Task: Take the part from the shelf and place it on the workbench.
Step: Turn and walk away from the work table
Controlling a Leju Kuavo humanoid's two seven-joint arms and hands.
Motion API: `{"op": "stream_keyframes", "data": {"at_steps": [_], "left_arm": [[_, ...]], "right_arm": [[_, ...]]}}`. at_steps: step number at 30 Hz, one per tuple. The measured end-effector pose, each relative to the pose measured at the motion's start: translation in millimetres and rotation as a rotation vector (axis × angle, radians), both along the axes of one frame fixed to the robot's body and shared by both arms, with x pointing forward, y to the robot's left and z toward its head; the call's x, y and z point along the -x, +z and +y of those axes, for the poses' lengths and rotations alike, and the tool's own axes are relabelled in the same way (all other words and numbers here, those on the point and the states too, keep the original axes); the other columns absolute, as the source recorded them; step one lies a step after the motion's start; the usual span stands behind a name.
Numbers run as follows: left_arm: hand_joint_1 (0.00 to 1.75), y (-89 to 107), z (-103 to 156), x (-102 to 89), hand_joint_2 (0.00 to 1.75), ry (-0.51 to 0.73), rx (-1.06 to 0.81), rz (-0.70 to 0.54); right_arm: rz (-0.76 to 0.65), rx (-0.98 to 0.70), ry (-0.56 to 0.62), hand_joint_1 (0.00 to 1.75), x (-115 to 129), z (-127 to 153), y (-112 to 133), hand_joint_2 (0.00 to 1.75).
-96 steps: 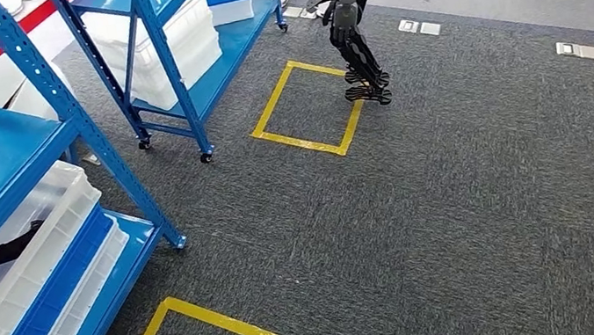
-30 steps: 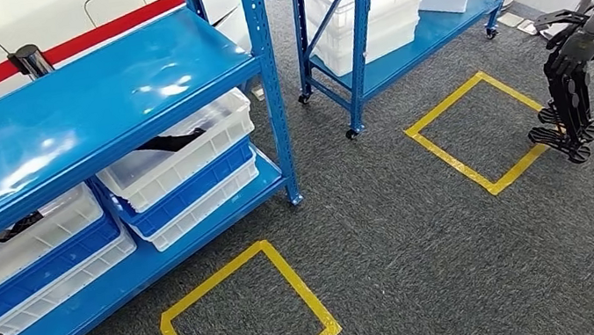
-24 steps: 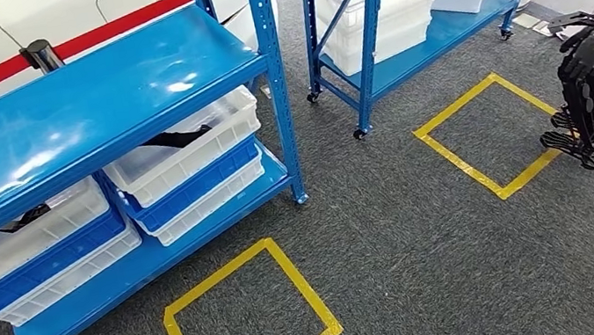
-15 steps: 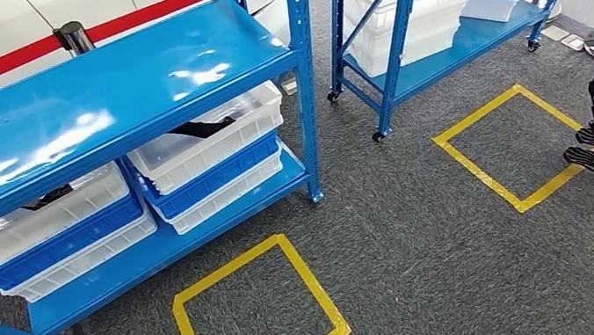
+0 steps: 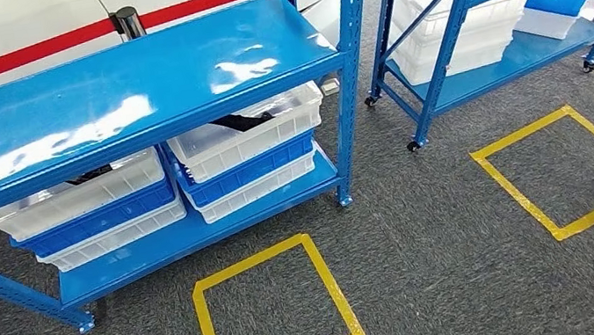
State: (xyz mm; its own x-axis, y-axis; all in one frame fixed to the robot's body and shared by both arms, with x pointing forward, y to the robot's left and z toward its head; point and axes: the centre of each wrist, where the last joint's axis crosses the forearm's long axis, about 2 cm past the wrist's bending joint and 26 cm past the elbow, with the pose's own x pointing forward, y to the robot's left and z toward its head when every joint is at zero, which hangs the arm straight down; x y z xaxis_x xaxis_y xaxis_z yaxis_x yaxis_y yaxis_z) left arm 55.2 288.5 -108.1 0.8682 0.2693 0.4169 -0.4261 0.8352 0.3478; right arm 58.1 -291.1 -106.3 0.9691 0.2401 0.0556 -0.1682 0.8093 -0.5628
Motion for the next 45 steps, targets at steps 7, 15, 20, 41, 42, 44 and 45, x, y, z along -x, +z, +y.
{"op": "stream_keyframes", "data": {"at_steps": [7, 15, 20, 41, 42, 44, 45], "left_arm": [[0.0, -0.1, 1.3, 1.0, 0.0, 0.0, -0.002, 0.003], [0.0, 0.2, 2.1, -1.4, 0.0, -0.002, -0.003, 0.001], [0.0, 0.3, 0.9, -1.7, 0.0, -0.001, -0.002, 0.003], [0.0, -0.1, 0.9, 1.0, 0.0, 0.003, -0.002, 0.009], [0.0, 0.0, 1.2, 0.2, 0.0, 0.003, -0.002, 0.007], [0.0, 0.3, 1.4, -2.0, 0.0, 0.003, -0.003, 0.003], [0.0, 0.4, 1.4, -2.5, 0.0, 0.002, -0.003, 0.002]], "right_arm": [[0.0, 0.002, -0.004, 0.0, 0.2, -0.6, 0.0, 0.0], [-0.003, 0.004, -0.01, 0.0, -1.2, -0.7, 0.2, 0.0], [-0.005, 0.007, -0.004, 0.0, -1.8, -1.3, 0.3, 0.0], [-0.004, 0.007, 0.0, 0.0, -0.2, -1.6, 0.1, 0.0], [-0.004, 0.007, 0.0, 0.0, -0.3, -1.5, 0.1, 0.0], [-0.005, 0.007, -0.001, 0.0, -0.3, -1.4, 0.1, 0.0], [-0.005, 0.007, -0.001, 0.0, -0.5, -1.3, 0.1, 0.0]]}}
